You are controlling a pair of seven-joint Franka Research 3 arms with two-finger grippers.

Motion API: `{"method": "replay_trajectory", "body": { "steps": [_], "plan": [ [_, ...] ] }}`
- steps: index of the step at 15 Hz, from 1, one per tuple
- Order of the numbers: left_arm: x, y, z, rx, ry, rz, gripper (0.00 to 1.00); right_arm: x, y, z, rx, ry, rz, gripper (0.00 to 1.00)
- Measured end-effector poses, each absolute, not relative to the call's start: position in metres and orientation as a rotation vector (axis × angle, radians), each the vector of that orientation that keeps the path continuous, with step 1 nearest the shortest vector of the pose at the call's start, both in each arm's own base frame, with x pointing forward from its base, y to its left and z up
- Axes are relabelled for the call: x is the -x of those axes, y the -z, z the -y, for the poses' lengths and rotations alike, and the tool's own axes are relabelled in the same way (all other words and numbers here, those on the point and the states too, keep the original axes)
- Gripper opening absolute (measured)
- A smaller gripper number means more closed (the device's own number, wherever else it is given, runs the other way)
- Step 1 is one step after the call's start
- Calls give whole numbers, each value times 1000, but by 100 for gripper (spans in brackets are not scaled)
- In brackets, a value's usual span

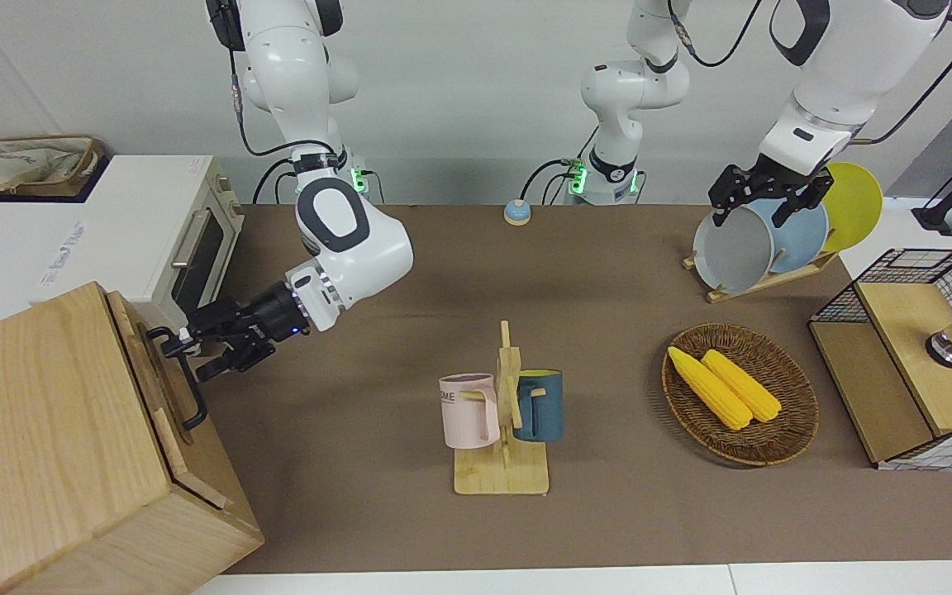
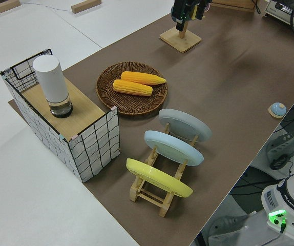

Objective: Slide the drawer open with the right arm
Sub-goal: 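Close the right gripper around the black bar handle of the drawer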

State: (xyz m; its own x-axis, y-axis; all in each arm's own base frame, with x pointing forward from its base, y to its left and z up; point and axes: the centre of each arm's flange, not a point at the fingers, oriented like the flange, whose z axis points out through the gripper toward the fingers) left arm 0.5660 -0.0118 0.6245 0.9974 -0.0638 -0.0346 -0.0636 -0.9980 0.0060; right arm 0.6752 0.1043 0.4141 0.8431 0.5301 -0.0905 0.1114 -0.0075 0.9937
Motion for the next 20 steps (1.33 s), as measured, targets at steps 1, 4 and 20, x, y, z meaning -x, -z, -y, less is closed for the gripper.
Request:
{"method": "replay_trajectory", "body": {
  "steps": [1,4,20],
  "plan": [
    [-566,-625,12,-3135,55,100,100,-676,-411,-102,-1561,-360,-517,98],
    [-566,-625,12,-3135,54,100,100,-677,-405,-102,-1564,-370,-508,97],
    [-566,-625,12,-3135,54,100,100,-676,-399,-106,-1568,-379,-503,19]
  ]
}}
